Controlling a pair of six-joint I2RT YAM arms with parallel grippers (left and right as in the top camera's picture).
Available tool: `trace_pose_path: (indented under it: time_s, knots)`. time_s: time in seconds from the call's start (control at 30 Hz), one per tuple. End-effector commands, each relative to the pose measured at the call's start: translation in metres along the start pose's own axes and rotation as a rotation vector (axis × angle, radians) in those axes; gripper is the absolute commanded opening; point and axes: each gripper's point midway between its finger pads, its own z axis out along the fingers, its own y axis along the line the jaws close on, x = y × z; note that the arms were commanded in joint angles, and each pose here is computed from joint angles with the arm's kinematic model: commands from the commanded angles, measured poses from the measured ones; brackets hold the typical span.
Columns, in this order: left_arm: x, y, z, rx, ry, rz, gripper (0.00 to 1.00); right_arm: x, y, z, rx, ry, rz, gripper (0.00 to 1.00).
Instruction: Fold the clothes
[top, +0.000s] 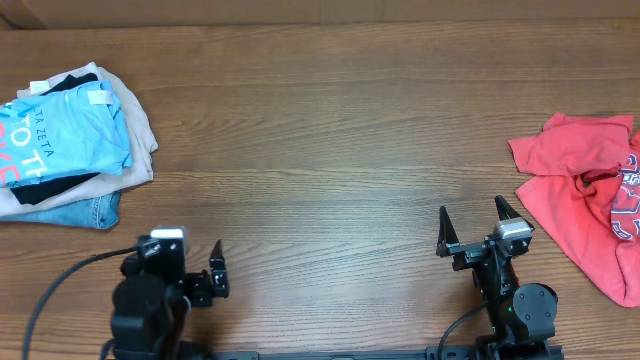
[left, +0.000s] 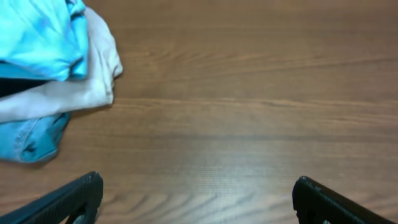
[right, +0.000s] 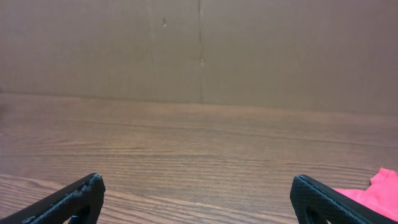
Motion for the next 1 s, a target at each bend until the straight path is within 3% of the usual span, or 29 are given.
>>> trace_pose_path:
  time_s: [0.0, 0.23, 0.4, 0.63, 0.97]
  knots:
    - [0.01, 0.004, 0.018, -0.01, -0.081, -0.073, 1.0, 0.002, -0.001, 0.0, 0.006, -0.003, -0.004, 1.0]
    - [-0.006, 0.006, 0.042, 0.006, -0.336, -0.124, 1.0, 0.002, -0.001, 0.0, 0.006, -0.003, -0.004, 1.0]
    - [-0.026, 0.012, 0.044, -0.016, -0.551, -0.067, 1.0, 0.002, -0.001, 0.0, 0.007, -0.003, -0.004, 1.0]
    - [-0.006, 0.015, 0.055, -0.037, -0.46, -0.017, 1.0, 0.002, -0.001, 0.0, 0.006, -0.003, -0.004, 1.0]
    - [-0.006, 0.012, 0.055, -0.022, -0.458, -0.013, 1.0, 0.002, -0.001, 0.0, 0.007, -0.003, -0.004, 1.0]
